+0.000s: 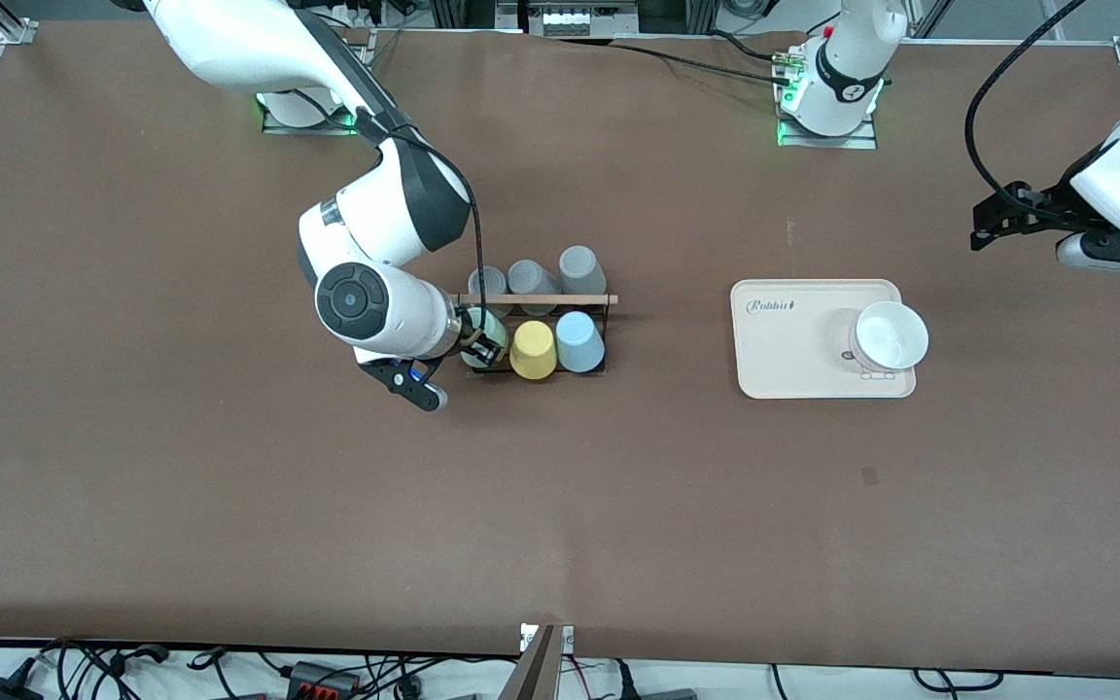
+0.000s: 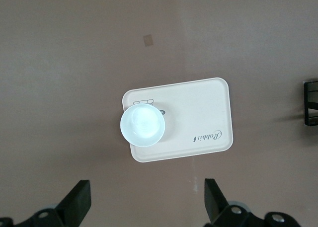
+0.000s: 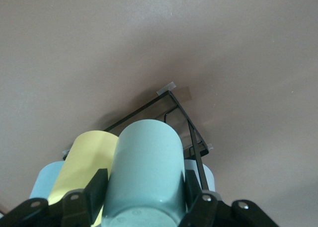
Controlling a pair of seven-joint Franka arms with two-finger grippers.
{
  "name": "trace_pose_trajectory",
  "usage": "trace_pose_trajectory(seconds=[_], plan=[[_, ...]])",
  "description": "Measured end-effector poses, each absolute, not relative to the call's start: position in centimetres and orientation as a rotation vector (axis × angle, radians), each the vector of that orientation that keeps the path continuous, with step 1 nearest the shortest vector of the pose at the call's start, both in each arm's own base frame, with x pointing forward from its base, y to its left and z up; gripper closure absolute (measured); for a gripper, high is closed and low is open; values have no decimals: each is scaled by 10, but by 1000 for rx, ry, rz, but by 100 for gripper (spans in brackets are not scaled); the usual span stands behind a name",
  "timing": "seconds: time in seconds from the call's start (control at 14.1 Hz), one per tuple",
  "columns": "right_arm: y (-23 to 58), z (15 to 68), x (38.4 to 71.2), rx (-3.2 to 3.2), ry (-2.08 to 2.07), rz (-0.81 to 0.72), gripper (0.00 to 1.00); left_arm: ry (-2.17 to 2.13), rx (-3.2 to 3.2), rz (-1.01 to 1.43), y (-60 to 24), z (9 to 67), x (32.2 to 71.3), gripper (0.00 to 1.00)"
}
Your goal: Hang scattered cups on rack with three cups
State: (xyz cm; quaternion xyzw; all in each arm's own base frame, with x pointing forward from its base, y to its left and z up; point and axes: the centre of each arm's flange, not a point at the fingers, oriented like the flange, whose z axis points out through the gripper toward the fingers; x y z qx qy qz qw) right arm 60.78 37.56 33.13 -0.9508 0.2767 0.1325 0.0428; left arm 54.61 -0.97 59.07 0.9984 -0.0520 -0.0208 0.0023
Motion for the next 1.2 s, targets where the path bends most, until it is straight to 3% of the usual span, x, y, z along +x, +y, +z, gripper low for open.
trace_pose_trajectory(seconds=[0.28,0.35,0.57,1.2], plan=[[378,315,606,-2919,850,433,33,-132,3133,-60,1,593,546,0],[378,313,606,-2921,853,438,29,-129,3133,-60,2,593,546,0],[379,317,608,-2908,887,429,1,-130,3133,-67,2,593,545,0],[340,422,640,-2824,935,239,0,-133,3132,-91,1,592,544,0]])
